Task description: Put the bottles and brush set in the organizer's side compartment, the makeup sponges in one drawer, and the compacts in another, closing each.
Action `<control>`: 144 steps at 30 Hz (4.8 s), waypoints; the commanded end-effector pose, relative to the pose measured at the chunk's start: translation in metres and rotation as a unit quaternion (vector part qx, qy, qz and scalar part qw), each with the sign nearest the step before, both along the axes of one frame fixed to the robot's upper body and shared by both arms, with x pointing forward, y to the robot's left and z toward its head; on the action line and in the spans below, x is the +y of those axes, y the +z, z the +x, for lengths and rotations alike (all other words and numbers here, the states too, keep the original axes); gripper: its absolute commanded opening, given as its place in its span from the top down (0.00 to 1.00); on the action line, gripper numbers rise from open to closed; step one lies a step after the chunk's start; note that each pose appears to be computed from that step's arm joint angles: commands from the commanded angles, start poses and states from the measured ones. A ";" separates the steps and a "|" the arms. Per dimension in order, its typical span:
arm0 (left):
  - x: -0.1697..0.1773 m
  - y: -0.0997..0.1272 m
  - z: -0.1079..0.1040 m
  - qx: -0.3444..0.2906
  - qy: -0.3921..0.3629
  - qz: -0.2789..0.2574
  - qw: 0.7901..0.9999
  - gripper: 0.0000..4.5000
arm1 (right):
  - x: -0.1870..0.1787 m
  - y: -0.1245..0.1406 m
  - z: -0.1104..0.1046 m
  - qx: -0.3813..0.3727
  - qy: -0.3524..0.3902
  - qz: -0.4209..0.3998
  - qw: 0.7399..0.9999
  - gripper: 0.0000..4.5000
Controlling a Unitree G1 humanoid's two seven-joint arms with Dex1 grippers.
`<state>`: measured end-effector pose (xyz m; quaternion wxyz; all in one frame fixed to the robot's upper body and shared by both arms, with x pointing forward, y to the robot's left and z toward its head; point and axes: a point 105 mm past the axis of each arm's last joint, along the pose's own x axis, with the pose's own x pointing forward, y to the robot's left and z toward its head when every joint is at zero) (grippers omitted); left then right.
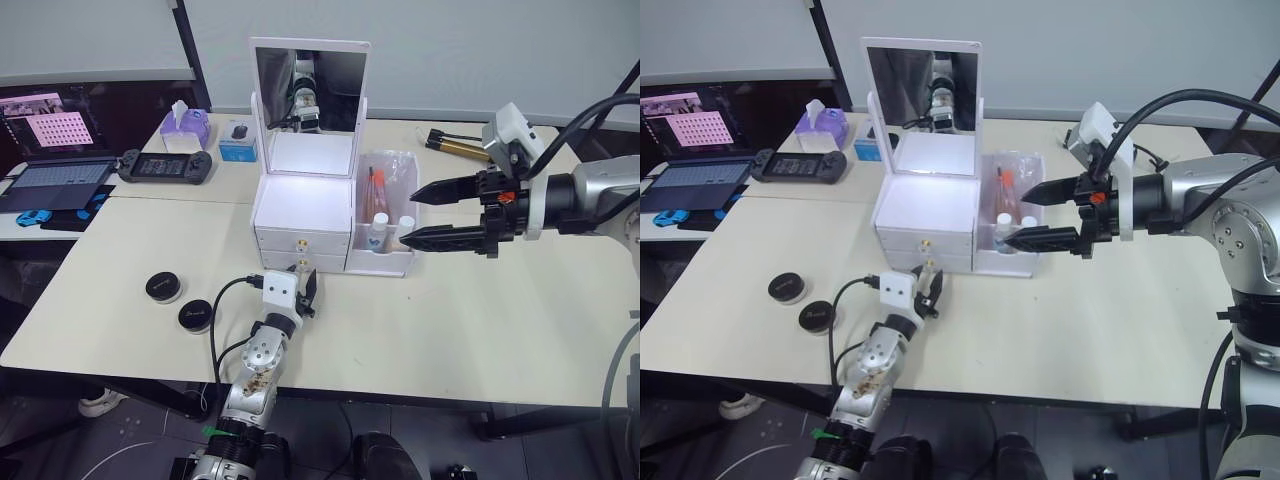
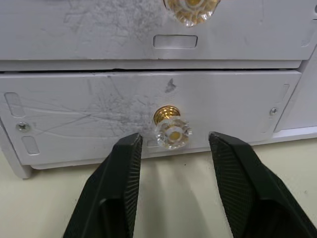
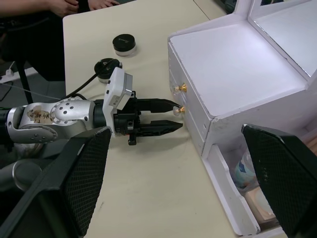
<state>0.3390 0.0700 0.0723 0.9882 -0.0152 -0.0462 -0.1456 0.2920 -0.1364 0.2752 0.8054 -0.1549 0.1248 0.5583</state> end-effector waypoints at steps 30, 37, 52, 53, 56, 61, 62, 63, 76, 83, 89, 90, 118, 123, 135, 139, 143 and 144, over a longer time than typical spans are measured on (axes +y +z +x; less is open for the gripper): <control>-0.007 0.027 -0.008 -0.058 -0.029 -0.018 0.998 0.88 | 0.005 0.006 -0.004 -0.022 0.010 0.002 1.000 0.00; -0.009 0.021 -0.036 -0.036 -0.070 -0.009 0.997 0.88 | 0.005 0.003 -0.006 -0.019 0.011 0.008 1.000 0.00; 0.012 0.006 -0.089 0.063 -0.173 -0.016 0.983 0.88 | 0.011 -0.007 -0.006 -0.018 0.020 0.025 0.999 0.00; 0.014 0.007 -0.091 0.066 -0.178 -0.014 0.982 0.88 | 0.011 -0.007 -0.006 -0.018 0.020 0.026 0.999 0.00; 0.017 0.006 -0.097 0.074 -0.194 -0.014 0.978 0.88 | 0.010 -0.008 -0.007 -0.018 0.018 0.027 0.999 0.00; 0.017 0.005 -0.101 0.091 -0.194 -0.029 0.976 0.88 | 0.009 -0.011 -0.010 -0.016 0.017 0.027 0.999 0.00; 0.017 0.005 -0.102 0.094 -0.197 -0.032 0.975 0.88 | 0.008 -0.011 -0.010 -0.016 0.017 0.028 0.999 0.00; 0.018 0.004 -0.102 0.097 -0.197 -0.031 0.975 0.88 | 0.008 -0.011 -0.010 -0.016 0.016 0.028 0.999 0.00; 0.050 0.019 -0.133 0.114 -0.271 -0.046 0.955 0.17 | -0.001 -0.016 -0.018 0.001 0.029 0.012 1.000 0.00; 0.108 0.033 -0.128 0.098 -0.224 0.007 0.970 0.01 | -0.029 -0.025 -0.006 -0.038 -0.030 -0.012 0.999 0.00; 0.178 0.041 -0.137 0.120 -0.185 0.046 0.974 0.01 | -0.087 -0.047 0.005 -0.056 -0.111 -0.068 0.990 0.00; 0.198 0.042 -0.135 0.119 -0.156 0.059 0.979 0.01 | -0.097 -0.053 0.005 -0.025 -0.121 -0.057 0.991 0.00; 0.334 0.072 -0.097 0.126 -0.014 0.164 0.978 0.01 | -0.148 -0.114 0.017 0.116 -0.228 0.078 0.963 0.00; 0.323 0.074 -0.094 0.135 -0.039 0.161 0.977 0.01 | -0.115 -0.101 0.014 0.134 -0.169 0.094 0.972 0.00; 0.299 0.089 -0.100 0.145 -0.037 0.175 0.973 0.01 | -0.046 -0.028 0.005 0.025 0.021 0.022 0.999 0.00; 0.285 0.089 -0.105 0.146 -0.028 0.181 0.972 0.01 | -0.029 -0.010 -0.001 0.038 0.078 0.021 0.996 0.00; 0.270 0.084 -0.117 0.157 -0.020 0.166 0.973 0.01 | -0.014 0.008 -0.010 0.051 0.130 0.041 0.989 0.00; 0.266 0.083 -0.121 0.157 -0.014 0.161 0.974 0.01 | -0.011 0.009 -0.010 0.046 0.137 0.037 0.989 0.00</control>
